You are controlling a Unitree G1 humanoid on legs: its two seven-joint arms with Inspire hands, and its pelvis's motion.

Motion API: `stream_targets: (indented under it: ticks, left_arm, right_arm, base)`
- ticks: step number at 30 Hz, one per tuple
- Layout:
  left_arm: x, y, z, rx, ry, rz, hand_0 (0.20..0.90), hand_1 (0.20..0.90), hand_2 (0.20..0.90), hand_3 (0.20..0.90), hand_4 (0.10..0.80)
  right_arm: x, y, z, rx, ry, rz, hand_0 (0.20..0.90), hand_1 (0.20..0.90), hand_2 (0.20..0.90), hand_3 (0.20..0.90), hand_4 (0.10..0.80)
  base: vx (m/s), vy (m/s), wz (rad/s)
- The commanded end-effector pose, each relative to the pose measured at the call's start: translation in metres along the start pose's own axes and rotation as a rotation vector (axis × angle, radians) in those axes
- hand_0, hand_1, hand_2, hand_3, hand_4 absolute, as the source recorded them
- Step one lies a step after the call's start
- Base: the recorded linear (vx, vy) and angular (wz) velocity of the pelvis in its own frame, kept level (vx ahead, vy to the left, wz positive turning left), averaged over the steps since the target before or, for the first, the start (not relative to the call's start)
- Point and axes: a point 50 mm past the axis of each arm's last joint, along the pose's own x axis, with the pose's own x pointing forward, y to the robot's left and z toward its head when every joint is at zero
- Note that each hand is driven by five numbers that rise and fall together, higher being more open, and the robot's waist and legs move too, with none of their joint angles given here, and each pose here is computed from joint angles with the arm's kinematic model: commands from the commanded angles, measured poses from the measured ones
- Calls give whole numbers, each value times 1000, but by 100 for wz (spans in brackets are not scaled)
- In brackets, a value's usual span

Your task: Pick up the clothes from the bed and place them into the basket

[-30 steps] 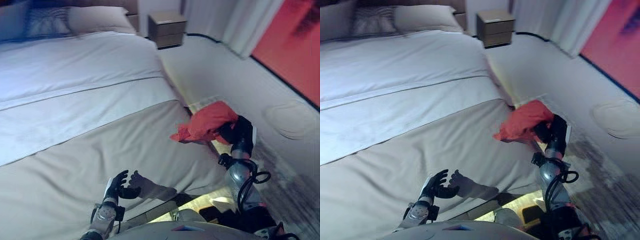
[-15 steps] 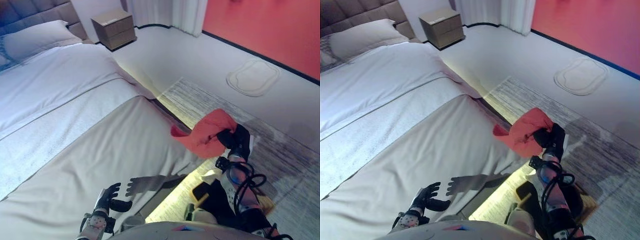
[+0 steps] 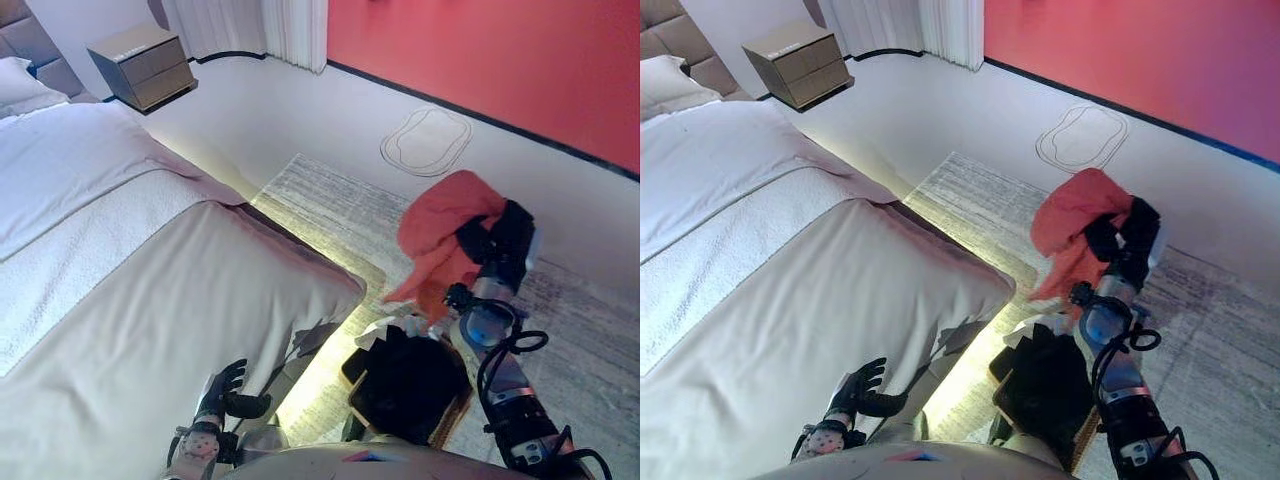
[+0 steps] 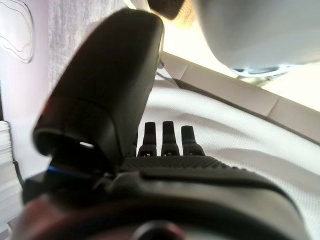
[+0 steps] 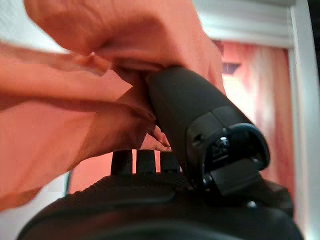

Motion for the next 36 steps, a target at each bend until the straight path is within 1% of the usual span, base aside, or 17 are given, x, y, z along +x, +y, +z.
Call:
stream_targets:
  ticks: [1,5,9,16,22,27,30,36]
  left_arm:
    - [2,9,6,53,-64,26,900,900,900,900,800]
    - [0,18,-1,36,-39,55,900,900,900,900,800]
    - [1,18,1,25,-46,49,900,900,900,900,800]
    - [5,10,13,30,-76,13,900,900,900,900,800]
    - [4,13,10,32,-68,26,900,900,900,900,800]
    - [3,15,8,33,-63,34,900,900,900,900,800]
    - [3,15,8,32,-69,31,900,900,900,900,800]
    - [7,15,22,42,-108,7,900,900,900,900,800]
  right_arm:
    - [17,10,79,199,-413,41,300,300,300,200,100]
    - [18,6,59,185,-264,64,300,300,300,200,100]
    - [13,2,34,160,-128,34,300,300,300,200,100]
    - [2,-7,1,54,-6,-95,300,300,300,200,100]
    - [-10,-19,-22,-41,84,-175,300,300,300,200,100]
    - [-18,-25,-34,-72,136,-167,300,300,300,200,100]
    - [-24,-27,-41,-104,170,-127,300,300,300,200,100]
    - [-52,-33,-86,-235,454,-9,300,300,300,200,100]
  base:
    - [25,31,-6]
    - [5,21,4]
    - [-10,28,7]
    - [-5,1,2]
    - [-17,3,0]
    - [-6,0,0]
    - [-11,1,0]
    - [-35,-9,-1]
